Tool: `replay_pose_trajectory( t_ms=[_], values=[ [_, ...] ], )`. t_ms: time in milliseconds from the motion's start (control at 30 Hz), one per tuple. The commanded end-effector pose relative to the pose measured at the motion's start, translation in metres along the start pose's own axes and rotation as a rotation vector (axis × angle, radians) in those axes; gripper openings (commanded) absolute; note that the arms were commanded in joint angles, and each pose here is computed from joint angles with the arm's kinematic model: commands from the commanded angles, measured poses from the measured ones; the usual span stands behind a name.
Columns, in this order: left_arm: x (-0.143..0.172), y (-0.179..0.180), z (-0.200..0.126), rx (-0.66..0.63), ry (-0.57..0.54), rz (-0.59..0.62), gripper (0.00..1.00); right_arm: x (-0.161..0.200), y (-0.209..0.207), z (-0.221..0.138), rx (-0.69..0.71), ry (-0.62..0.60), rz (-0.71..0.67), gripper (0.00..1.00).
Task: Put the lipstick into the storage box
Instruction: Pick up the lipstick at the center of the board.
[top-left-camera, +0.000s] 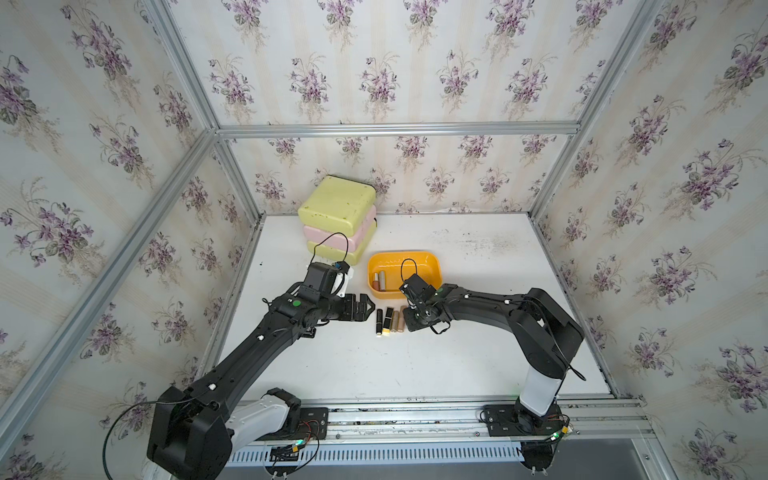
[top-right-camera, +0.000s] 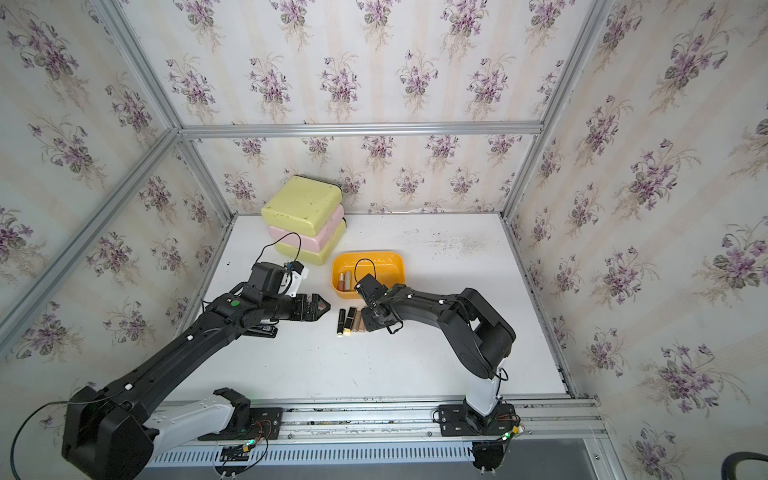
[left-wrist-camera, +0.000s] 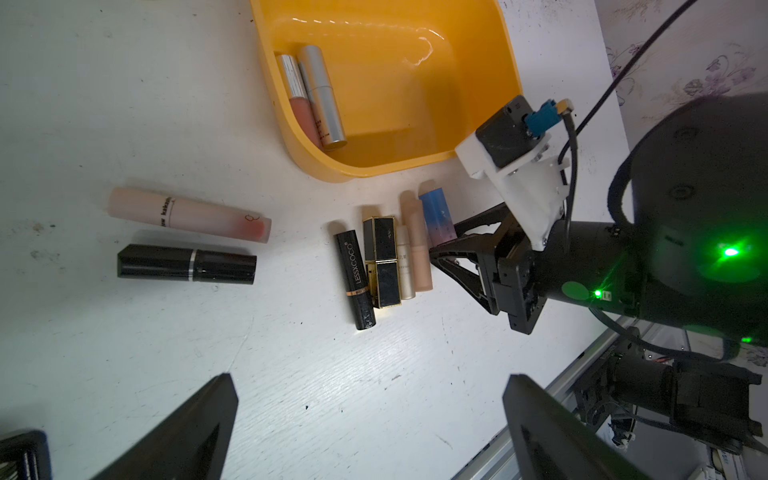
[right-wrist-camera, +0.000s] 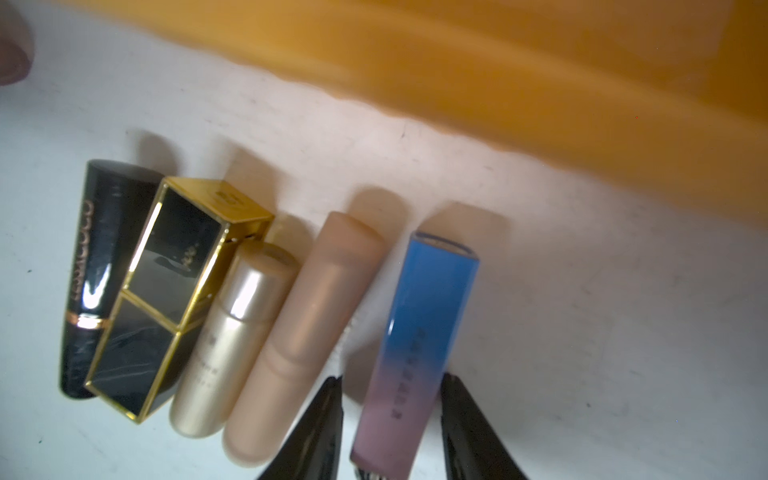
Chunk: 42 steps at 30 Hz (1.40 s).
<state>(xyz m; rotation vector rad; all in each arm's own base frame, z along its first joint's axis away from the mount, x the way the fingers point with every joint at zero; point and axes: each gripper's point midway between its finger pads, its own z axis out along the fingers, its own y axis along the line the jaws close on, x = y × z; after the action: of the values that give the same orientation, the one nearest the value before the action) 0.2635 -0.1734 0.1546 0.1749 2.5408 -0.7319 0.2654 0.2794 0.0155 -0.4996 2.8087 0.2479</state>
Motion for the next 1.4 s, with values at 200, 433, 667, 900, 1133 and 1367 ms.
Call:
replay_pose_trajectory(
  t_ms=[200,433,667,900,1133,1367],
  values=[
    [-0.005,-0.003,0.003,0.020,-0.016,-0.006,1.00,0.008,-0.014,0.007,0.072,0.015,-0.010,0.29],
    [-0.009,-0.013,0.002,0.081,-0.043,-0.016,1.00,0.010,-0.020,-0.009,0.076,-0.012,-0.013,0.18],
    [-0.026,-0.041,0.003,0.237,-0.092,0.007,1.00,0.005,-0.022,-0.044,-0.094,-0.085,0.020,0.18],
    [-0.058,-0.084,0.000,0.471,-0.166,0.068,1.00,-0.036,-0.007,-0.116,-0.609,-0.252,0.074,0.18],
    [-0.095,-0.129,-0.010,0.751,-0.225,0.104,1.00,-0.063,0.009,-0.202,-1.011,-0.406,0.027,0.18],
    [-0.113,-0.162,-0.013,0.874,-0.234,0.146,0.99,-0.066,0.020,-0.239,-1.167,-0.449,-0.009,0.18]
  ],
)
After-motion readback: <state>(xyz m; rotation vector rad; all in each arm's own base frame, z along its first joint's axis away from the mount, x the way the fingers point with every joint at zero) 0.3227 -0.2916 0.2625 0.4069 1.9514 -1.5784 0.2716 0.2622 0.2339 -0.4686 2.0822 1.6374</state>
